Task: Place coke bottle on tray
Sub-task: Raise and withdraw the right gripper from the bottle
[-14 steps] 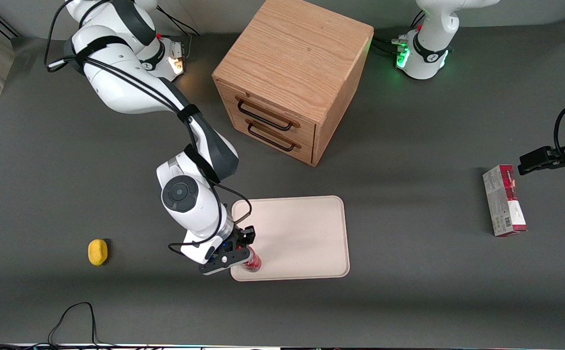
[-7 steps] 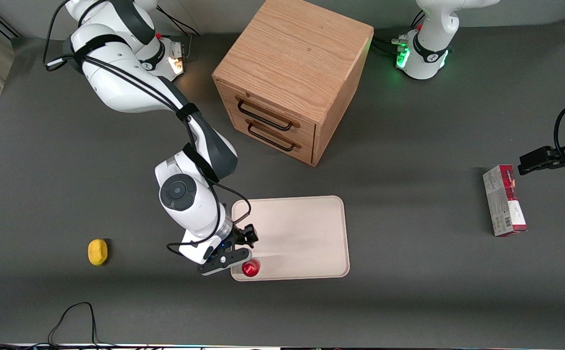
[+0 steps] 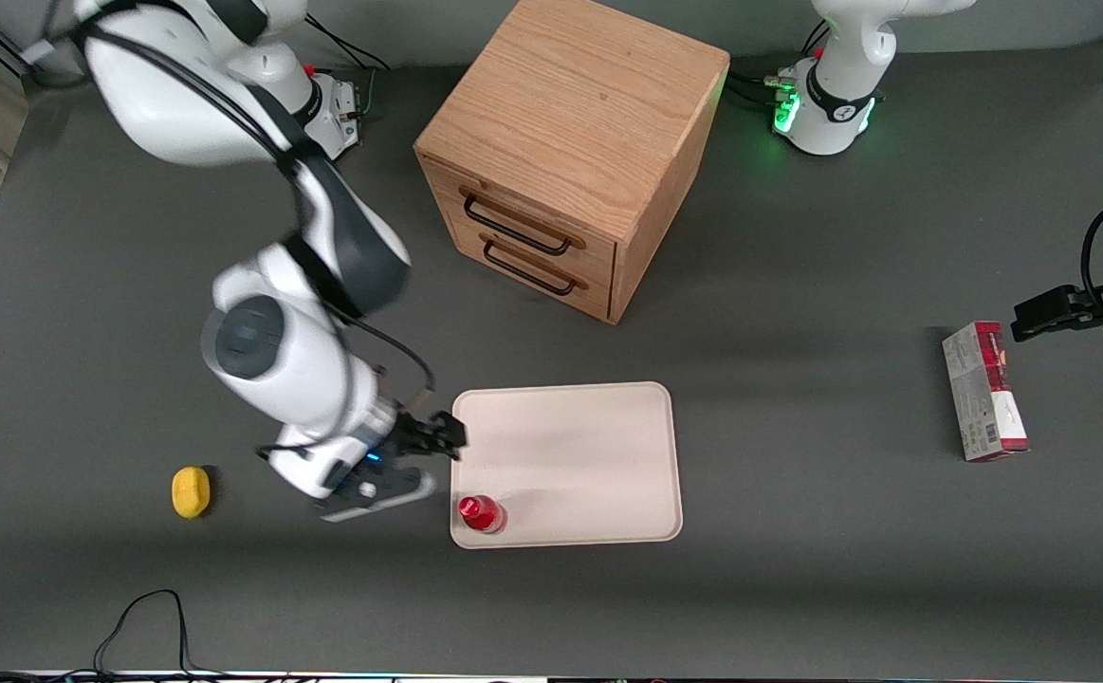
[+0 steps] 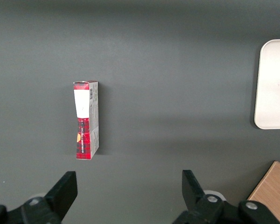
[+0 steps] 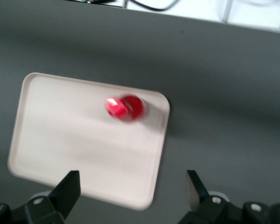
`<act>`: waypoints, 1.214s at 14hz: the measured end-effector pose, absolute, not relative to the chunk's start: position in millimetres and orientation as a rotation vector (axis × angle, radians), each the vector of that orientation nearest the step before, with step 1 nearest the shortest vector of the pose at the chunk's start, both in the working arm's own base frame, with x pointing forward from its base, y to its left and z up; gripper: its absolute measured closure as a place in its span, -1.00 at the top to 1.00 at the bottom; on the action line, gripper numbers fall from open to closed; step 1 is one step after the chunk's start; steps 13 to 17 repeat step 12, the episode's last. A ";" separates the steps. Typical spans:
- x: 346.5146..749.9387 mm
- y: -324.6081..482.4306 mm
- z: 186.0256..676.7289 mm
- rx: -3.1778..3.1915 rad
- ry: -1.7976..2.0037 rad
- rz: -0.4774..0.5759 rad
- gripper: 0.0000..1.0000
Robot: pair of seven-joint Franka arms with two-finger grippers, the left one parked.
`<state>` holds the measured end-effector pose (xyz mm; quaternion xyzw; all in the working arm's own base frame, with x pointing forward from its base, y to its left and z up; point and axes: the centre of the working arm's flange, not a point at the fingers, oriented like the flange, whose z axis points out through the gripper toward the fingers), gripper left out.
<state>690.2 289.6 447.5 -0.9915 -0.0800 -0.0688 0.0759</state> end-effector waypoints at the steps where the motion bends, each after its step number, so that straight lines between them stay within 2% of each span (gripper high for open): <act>1: 678.0 264.0 466.0 -2.984 -0.185 -0.185 1.00; 5: 596.2 149.4 520.0 -3.075 0.033 -0.062 1.00; 9: 519.1 57.8 552.2 -3.093 0.057 0.035 1.00; 12: 497.2 44.1 572.2 -3.095 0.031 0.025 1.00; 17: 497.2 44.1 572.2 -3.095 0.031 0.025 1.00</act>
